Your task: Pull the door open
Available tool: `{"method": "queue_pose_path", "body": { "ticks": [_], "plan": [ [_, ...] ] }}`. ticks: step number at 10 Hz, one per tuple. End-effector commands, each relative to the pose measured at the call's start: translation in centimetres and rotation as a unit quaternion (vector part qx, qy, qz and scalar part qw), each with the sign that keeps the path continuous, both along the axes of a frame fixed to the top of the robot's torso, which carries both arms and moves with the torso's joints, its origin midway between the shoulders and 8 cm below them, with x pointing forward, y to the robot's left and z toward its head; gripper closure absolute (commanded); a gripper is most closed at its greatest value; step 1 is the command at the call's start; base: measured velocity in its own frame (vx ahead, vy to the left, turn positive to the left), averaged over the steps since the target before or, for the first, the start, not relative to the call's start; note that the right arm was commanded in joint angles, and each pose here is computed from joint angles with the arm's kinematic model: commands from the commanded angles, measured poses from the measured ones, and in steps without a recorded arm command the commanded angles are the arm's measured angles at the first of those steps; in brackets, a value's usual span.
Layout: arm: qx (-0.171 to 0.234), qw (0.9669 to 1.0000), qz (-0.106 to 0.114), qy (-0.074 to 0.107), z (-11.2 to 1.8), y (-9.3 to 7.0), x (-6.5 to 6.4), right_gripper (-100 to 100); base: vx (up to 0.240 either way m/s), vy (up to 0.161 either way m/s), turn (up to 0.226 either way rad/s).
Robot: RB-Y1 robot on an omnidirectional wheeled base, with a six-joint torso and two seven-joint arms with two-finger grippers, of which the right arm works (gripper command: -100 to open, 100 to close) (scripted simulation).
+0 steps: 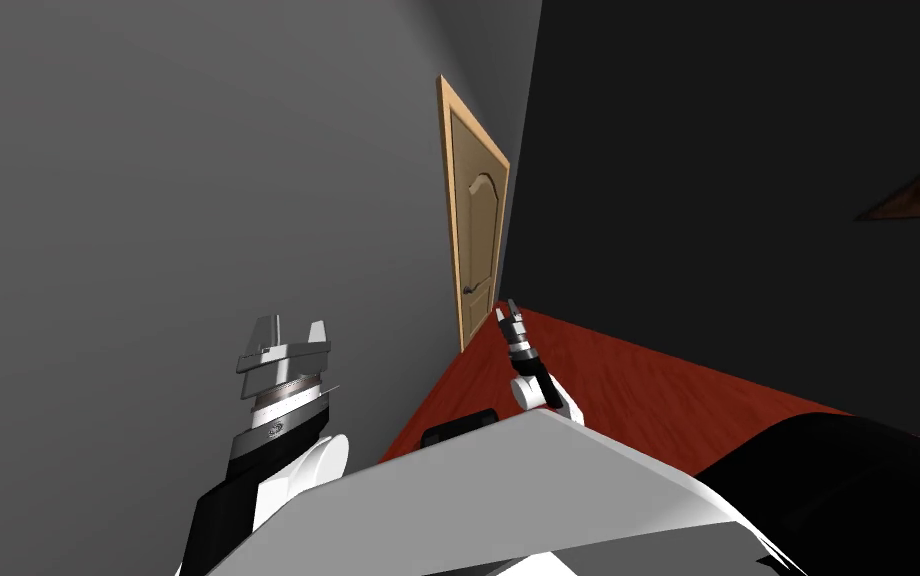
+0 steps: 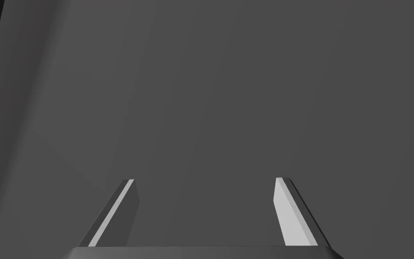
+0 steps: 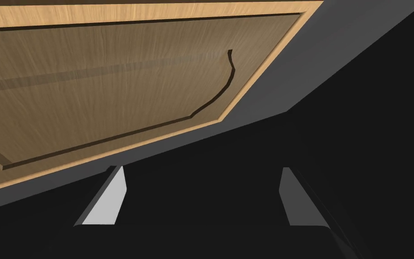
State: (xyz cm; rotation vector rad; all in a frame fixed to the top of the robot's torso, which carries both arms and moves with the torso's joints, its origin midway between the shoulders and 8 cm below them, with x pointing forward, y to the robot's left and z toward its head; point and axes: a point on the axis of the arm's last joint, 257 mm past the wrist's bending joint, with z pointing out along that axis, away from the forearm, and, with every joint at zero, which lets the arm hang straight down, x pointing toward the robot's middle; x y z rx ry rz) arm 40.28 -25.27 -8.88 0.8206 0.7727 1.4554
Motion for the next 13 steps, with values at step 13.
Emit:
{"method": "queue_pose_path", "body": {
  "ticks": [13],
  "plan": [
    [-0.01,0.9933,0.067,0.093,-10.7,1.4,3.6,-100,0.068,-0.097,0.14]
  ]
}}
